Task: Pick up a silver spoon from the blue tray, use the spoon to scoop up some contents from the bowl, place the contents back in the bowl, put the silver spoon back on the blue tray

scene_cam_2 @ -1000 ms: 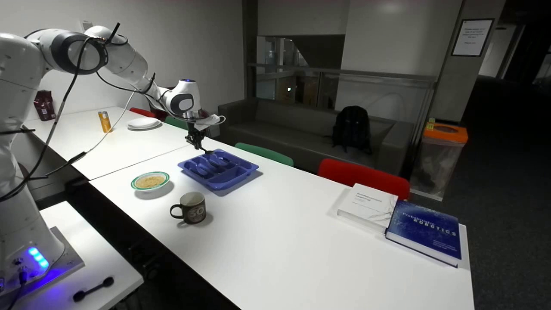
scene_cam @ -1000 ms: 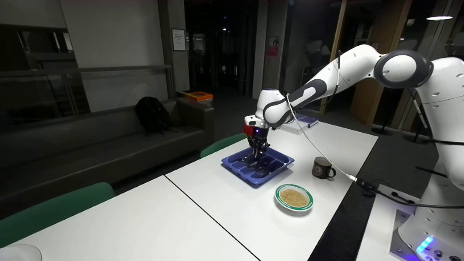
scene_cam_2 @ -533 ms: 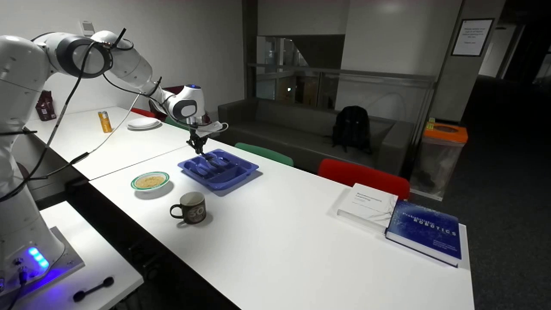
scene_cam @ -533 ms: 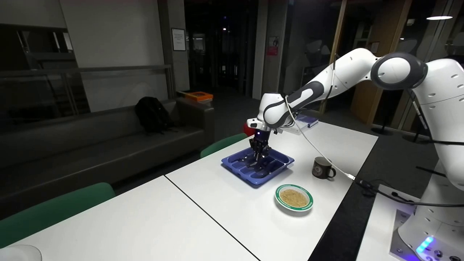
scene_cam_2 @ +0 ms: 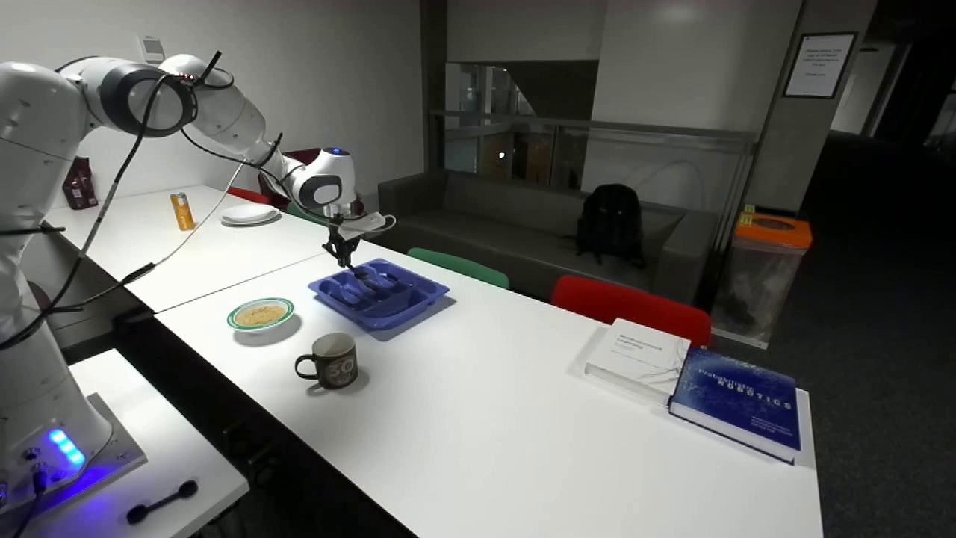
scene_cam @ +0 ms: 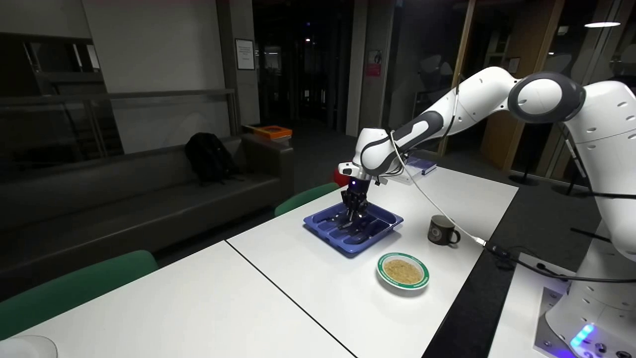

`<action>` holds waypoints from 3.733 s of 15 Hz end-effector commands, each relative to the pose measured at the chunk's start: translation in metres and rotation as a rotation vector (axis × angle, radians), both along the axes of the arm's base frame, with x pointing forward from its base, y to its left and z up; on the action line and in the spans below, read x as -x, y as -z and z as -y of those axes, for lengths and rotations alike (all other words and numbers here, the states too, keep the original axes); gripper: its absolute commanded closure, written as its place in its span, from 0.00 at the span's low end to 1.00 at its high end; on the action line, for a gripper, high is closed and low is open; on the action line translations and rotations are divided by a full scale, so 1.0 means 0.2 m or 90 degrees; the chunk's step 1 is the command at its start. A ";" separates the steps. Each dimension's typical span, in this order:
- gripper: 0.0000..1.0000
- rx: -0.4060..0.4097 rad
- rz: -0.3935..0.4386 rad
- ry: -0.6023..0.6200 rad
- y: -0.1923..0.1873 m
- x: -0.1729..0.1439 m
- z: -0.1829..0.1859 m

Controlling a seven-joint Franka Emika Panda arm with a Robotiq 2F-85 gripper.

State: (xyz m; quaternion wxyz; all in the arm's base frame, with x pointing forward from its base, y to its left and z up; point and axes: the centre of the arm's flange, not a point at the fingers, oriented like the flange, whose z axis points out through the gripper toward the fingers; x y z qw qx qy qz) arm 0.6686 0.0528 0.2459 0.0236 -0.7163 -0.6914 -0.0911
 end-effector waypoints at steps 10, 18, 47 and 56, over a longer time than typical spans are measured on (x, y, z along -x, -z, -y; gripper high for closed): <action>0.97 0.026 -0.031 0.032 0.15 -0.13 0.04; 0.97 0.063 -0.048 0.055 0.18 -0.22 0.05; 0.00 0.075 -0.088 0.009 0.17 -0.18 0.06; 0.00 0.040 -0.076 0.057 -0.33 0.16 0.01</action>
